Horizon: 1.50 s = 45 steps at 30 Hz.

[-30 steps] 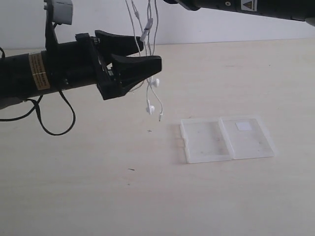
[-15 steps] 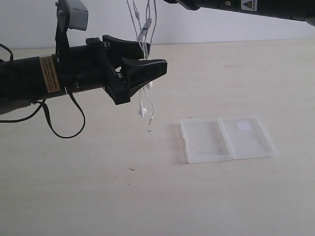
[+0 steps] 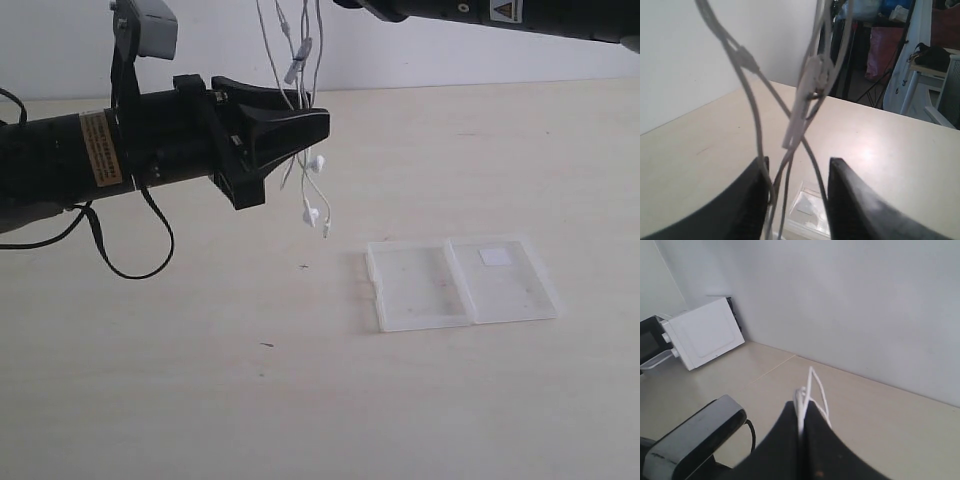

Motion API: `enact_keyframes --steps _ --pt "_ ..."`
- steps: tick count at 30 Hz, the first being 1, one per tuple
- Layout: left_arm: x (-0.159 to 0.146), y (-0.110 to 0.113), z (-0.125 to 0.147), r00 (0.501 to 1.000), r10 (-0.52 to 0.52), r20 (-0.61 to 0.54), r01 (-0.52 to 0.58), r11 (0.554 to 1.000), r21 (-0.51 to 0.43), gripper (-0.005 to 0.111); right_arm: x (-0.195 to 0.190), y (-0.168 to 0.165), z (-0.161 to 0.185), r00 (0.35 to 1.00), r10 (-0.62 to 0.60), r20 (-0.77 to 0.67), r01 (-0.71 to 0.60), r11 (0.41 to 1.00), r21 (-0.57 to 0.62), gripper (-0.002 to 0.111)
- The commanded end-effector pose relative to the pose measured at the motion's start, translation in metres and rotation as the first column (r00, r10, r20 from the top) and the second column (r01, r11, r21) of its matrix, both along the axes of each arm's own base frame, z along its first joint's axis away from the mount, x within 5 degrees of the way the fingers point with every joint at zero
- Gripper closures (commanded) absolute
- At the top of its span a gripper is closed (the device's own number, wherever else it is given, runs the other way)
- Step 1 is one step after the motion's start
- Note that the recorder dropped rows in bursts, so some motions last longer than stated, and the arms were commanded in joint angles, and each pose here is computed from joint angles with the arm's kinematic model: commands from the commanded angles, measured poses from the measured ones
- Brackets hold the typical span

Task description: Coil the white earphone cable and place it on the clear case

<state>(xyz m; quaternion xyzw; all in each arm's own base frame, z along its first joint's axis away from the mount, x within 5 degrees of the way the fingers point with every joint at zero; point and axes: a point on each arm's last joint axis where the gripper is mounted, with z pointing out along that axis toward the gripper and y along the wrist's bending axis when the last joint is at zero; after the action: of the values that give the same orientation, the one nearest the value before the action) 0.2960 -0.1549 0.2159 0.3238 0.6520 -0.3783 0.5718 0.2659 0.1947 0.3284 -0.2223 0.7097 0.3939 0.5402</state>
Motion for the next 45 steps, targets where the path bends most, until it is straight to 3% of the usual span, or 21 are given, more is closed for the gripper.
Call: enact_keyframes --steps 1,10,17,21,23,26,34,41,45 --pt "0.0 -0.001 0.0 1.0 0.008 0.004 -0.008 1.0 -0.005 0.068 0.0 0.001 0.002 1.0 0.007 0.014 -0.007 1.0 -0.001 0.108" --pt "0.001 -0.001 0.001 1.0 0.018 0.007 -0.018 1.0 -0.01 0.069 -0.002 0.003 0.005 0.999 0.042 0.026 -0.042 0.999 0.021 0.108" --pt "0.002 0.0 -0.001 0.999 0.032 -0.004 -0.032 0.999 0.011 0.107 -0.002 0.003 0.005 0.999 0.042 0.026 -0.042 0.999 0.021 0.108" --pt "0.004 0.002 -0.005 0.998 0.056 -0.022 -0.055 0.997 0.047 0.107 0.0 0.001 0.002 1.0 0.001 0.011 -0.001 1.0 -0.005 0.108" --pt "0.002 0.001 -0.005 0.999 0.04 -0.014 -0.039 0.997 0.06 0.107 0.006 -0.004 -0.003 0.997 -0.078 -0.013 0.077 0.996 -0.055 0.108" --pt "-0.002 0.001 0.001 1.0 0.007 0.004 -0.008 0.997 0.073 0.107 0.013 -0.014 -0.011 0.979 -0.201 -0.036 0.194 0.97 -0.146 0.108" --pt "-0.007 0.003 0.011 1.0 0.02 0.001 -0.02 0.993 0.117 0.107 0.02 -0.028 -0.02 0.932 -0.359 -0.059 0.333 0.908 -0.255 0.108" --pt "-0.017 0.004 0.03 0.999 0.001 -0.035 0.002 0.998 0.069 0.107 0.023 -0.04 -0.027 0.876 -0.477 -0.07 0.429 0.837 -0.339 0.108" --pt "-0.02 0.007 0.043 0.997 0.031 -0.072 -0.032 0.999 -0.006 0.107 0.021 -0.039 -0.031 0.883 -0.463 -0.079 0.413 0.845 -0.341 0.108"
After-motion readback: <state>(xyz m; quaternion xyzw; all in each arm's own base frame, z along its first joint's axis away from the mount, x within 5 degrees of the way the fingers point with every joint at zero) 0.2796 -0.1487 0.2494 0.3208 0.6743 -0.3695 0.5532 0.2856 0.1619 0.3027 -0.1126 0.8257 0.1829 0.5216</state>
